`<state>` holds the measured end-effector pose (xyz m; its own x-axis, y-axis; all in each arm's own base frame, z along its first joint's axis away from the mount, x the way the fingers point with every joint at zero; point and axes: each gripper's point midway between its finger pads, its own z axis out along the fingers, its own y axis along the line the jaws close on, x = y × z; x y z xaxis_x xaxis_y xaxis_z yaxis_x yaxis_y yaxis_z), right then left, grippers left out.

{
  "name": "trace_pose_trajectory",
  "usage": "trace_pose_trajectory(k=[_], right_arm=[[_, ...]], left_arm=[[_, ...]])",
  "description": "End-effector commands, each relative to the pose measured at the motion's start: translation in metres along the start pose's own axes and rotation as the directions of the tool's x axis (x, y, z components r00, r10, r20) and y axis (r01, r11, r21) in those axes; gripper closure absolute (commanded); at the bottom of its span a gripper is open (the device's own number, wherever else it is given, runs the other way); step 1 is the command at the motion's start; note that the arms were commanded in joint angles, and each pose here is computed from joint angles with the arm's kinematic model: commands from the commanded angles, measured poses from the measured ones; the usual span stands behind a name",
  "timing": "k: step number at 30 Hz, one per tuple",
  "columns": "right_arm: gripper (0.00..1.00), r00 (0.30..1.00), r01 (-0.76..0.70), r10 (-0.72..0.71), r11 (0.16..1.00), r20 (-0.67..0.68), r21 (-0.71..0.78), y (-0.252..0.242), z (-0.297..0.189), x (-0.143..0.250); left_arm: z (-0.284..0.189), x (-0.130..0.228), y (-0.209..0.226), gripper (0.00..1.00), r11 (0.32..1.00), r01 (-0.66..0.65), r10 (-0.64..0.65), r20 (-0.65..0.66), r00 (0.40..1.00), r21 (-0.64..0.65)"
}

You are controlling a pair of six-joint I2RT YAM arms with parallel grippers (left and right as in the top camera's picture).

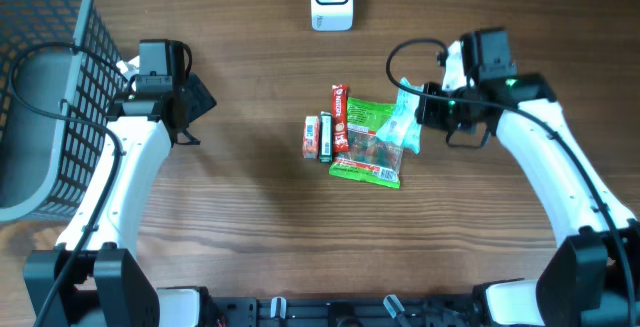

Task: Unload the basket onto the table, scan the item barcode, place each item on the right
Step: 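Grasp the pale green bag with the right gripper and pull it right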

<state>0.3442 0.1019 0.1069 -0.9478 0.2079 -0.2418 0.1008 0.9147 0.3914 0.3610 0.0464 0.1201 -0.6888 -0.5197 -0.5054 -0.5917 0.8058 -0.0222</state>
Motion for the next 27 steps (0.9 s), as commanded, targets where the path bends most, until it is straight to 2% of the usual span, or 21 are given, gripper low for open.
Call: trace_pose_trajectory(k=[1,7,10,14,16,18,20,22,25,27], right_arm=[[0.96,0.983,-0.181,0.182,0.983,-0.016,0.019,-0.018,0.029,0.020],[0.96,0.943,-0.328,0.321,0.941,-0.086,-0.087,-0.019,0.061,0.056],[0.95,0.942,-0.330,0.314,0.932,-0.118,-0.152,-0.013,0.069,0.068],[0.60,0.970,-0.239,0.227,0.954,-0.081,-0.180,-0.006,0.058,0.057],[0.57,0.979,-0.201,0.194,0.961,-0.056,-0.190,0.000,0.048,0.049],[0.57,0.986,-0.168,0.168,0.968,-0.014,-0.186,0.003,0.038,0.039],[0.65,0.986,-0.165,0.167,0.969,-0.009,-0.186,0.003,0.037,0.038],[0.67,0.985,-0.171,0.171,0.970,-0.015,-0.172,0.000,0.040,0.040],[0.76,0.982,-0.187,0.189,0.979,0.009,-0.083,-0.020,0.047,0.045],[0.86,0.981,-0.190,0.191,0.981,0.020,-0.042,-0.030,0.051,0.049]], left_arm=[[0.002,-0.002,0.003,0.00,1.000,-0.009,0.009,0.006,1.000,-0.017],[0.002,-0.001,0.003,0.00,1.000,-0.010,0.010,0.006,1.000,-0.017],[0.002,-0.002,0.003,0.00,1.000,-0.009,0.009,0.006,1.000,-0.017],[0.002,-0.002,0.003,0.00,1.000,-0.009,0.009,0.006,1.000,-0.017],[0.002,-0.002,0.003,0.00,1.000,-0.009,0.009,0.006,1.000,-0.017],[0.002,-0.002,0.003,0.00,1.000,-0.009,0.009,0.006,1.000,-0.017],[0.002,-0.002,0.003,0.00,1.000,-0.009,0.009,0.006,1.000,-0.017],[0.002,-0.002,0.003,0.00,1.000,-0.010,0.010,0.006,1.000,-0.017],[0.002,-0.001,0.003,0.00,1.000,-0.010,0.010,0.006,1.000,-0.017],[0.002,-0.002,0.003,0.00,1.000,-0.009,0.009,0.006,1.000,-0.017]])
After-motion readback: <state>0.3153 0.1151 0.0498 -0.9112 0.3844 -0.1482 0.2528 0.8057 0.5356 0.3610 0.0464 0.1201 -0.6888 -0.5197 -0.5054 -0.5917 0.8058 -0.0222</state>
